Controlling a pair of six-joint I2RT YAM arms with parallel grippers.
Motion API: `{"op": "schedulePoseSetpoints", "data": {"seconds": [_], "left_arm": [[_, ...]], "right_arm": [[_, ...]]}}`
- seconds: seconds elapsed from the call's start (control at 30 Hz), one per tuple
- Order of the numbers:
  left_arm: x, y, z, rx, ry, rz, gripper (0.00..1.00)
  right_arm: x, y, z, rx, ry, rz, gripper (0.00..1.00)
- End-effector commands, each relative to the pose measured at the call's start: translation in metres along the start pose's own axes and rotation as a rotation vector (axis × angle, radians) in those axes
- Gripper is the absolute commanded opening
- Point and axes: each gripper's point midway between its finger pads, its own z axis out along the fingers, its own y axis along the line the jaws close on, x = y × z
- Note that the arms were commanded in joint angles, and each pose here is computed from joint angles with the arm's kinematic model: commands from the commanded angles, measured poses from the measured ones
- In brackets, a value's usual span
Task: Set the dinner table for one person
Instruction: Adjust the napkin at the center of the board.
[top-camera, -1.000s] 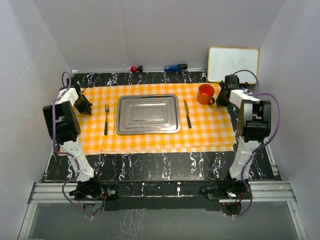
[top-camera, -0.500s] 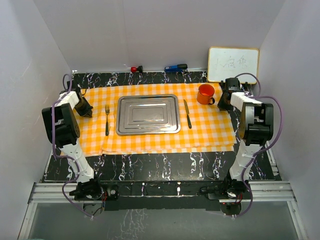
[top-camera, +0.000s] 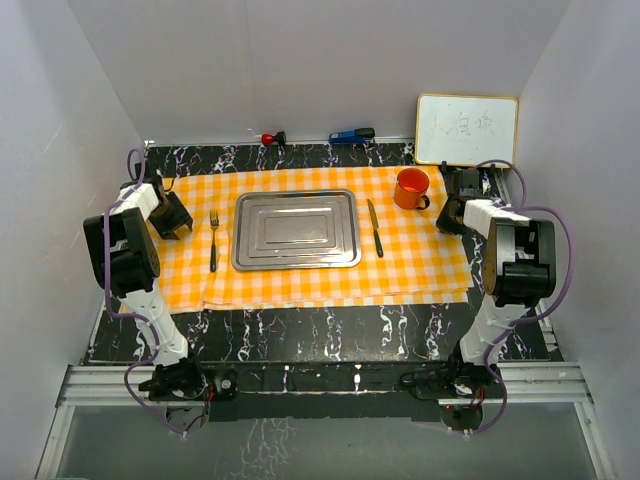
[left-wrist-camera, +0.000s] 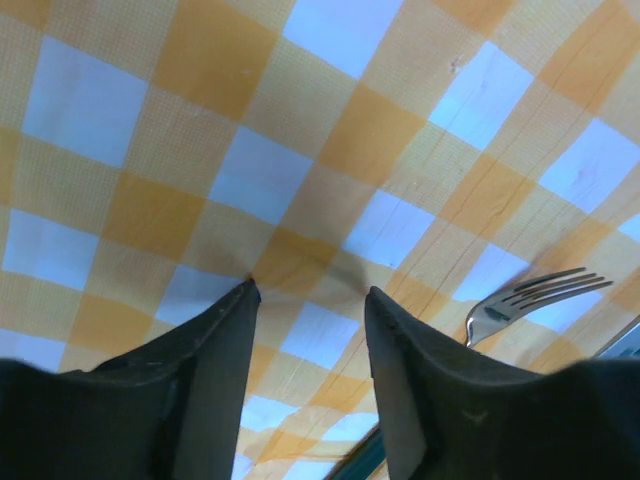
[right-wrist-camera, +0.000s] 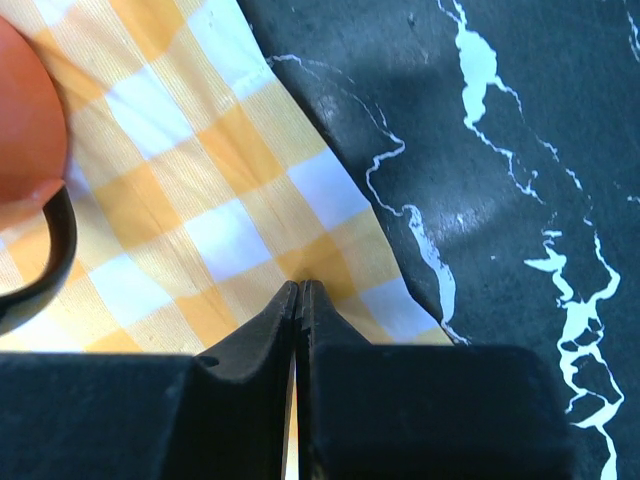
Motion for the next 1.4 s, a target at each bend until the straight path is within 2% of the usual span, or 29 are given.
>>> {"op": "schedulePoseSetpoints", "data": {"seconds": [0.0, 0.03, 0.1, 0.47, 0.6, 0.7, 0.83, 0.97, 1.07, 1.2, 1.37], "left_arm": [[-0.017, -0.003, -0.022, 0.013, -0.051, -0.005, 0.54], [-0.019, -0.003, -0.023, 0.004, -0.053, 0.000, 0.59], [-0.022, -0.002, -0.025, -0.003, -0.055, 0.008, 0.61], [0.005, 0.010, -0.012, -0.038, 0.011, 0.016, 0.61], [0.009, 0.016, -0.017, -0.054, -0.014, 0.014, 0.40], [0.001, 0.013, -0.018, -0.045, -0.051, 0.015, 0.18], [-0.013, 0.008, -0.018, -0.038, -0.062, 0.013, 0.02], [-0.012, 0.009, -0.012, -0.047, -0.047, 0.017, 0.00], [-0.007, 0.013, -0.013, -0.065, -0.033, 0.012, 0.00], [-0.024, 0.000, -0.042, -0.016, -0.106, 0.033, 0.00], [-0.043, -0.026, -0.078, 0.076, -0.165, 0.066, 0.00]], "right_arm": [[0.024, -0.014, -0.007, 0.039, 0.047, -0.006, 0.00], [0.026, -0.014, -0.007, 0.040, 0.052, -0.007, 0.00], [0.029, -0.015, -0.006, 0.036, 0.058, -0.004, 0.00], [0.051, -0.022, -0.011, 0.040, 0.091, 0.004, 0.00], [0.043, -0.019, -0.017, 0.033, 0.071, -0.005, 0.00], [0.034, -0.015, -0.019, 0.024, 0.068, -0.009, 0.00], [0.027, -0.009, -0.024, 0.012, 0.068, -0.011, 0.00], [0.024, -0.008, -0.027, 0.015, 0.062, -0.010, 0.00], [0.009, -0.005, -0.044, 0.014, 0.005, -0.003, 0.00], [-0.020, 0.009, -0.066, -0.039, -0.054, -0.012, 0.00], [-0.037, 0.030, -0.084, -0.096, -0.037, -0.033, 0.00]]}}
